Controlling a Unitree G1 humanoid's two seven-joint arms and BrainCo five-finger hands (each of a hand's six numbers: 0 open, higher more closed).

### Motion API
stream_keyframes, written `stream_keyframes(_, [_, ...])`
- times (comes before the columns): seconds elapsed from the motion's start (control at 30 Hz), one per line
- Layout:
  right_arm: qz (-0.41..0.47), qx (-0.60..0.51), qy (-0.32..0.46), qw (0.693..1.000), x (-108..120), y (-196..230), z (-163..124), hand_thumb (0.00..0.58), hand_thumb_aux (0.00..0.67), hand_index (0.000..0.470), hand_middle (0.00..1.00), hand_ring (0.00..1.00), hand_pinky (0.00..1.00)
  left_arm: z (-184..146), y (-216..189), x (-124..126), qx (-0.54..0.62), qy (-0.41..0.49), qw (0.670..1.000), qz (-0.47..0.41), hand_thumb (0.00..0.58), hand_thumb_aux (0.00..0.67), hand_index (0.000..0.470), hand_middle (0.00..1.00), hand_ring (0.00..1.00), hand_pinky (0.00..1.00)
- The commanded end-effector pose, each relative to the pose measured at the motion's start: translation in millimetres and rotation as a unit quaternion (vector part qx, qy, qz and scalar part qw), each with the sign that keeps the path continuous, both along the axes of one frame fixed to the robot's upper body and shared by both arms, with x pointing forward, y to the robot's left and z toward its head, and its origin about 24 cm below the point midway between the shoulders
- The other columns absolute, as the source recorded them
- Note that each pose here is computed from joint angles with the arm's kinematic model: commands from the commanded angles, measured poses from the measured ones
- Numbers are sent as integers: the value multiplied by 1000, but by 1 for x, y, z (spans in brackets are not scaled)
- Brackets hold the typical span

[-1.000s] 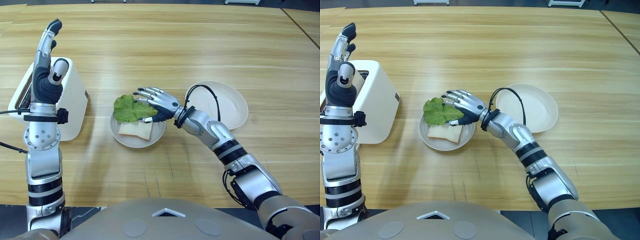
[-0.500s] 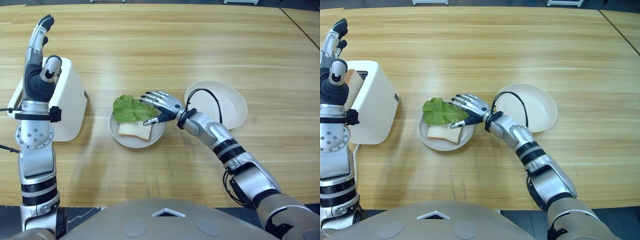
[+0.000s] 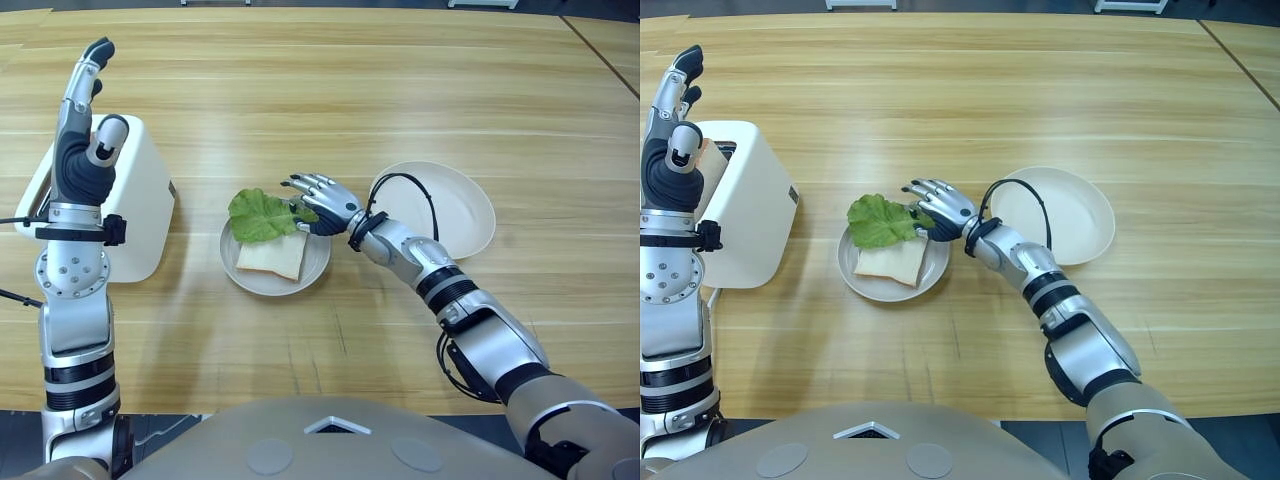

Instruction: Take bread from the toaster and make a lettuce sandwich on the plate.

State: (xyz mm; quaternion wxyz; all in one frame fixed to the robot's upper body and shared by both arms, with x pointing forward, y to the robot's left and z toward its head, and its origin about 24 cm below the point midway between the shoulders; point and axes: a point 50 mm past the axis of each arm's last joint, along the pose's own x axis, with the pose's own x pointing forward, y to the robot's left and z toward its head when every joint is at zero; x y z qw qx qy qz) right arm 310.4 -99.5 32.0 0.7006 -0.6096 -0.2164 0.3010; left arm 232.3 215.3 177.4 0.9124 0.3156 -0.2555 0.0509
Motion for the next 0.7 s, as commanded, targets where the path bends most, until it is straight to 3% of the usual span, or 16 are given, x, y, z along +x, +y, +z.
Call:
stream_keyframes(0.03, [11, 0, 3, 1000, -1, 2, 2, 580, 670, 470, 0, 0, 0, -4, -1, 1, -3, 11, 1000, -3, 0, 0, 0, 0, 0, 0])
stream_keyframes(0.7, [55, 39, 14, 998, -21, 3, 19, 580, 670, 470, 0, 0, 0, -9, -1, 4, -4, 15, 1000, -3, 0, 0, 0, 0, 0, 0])
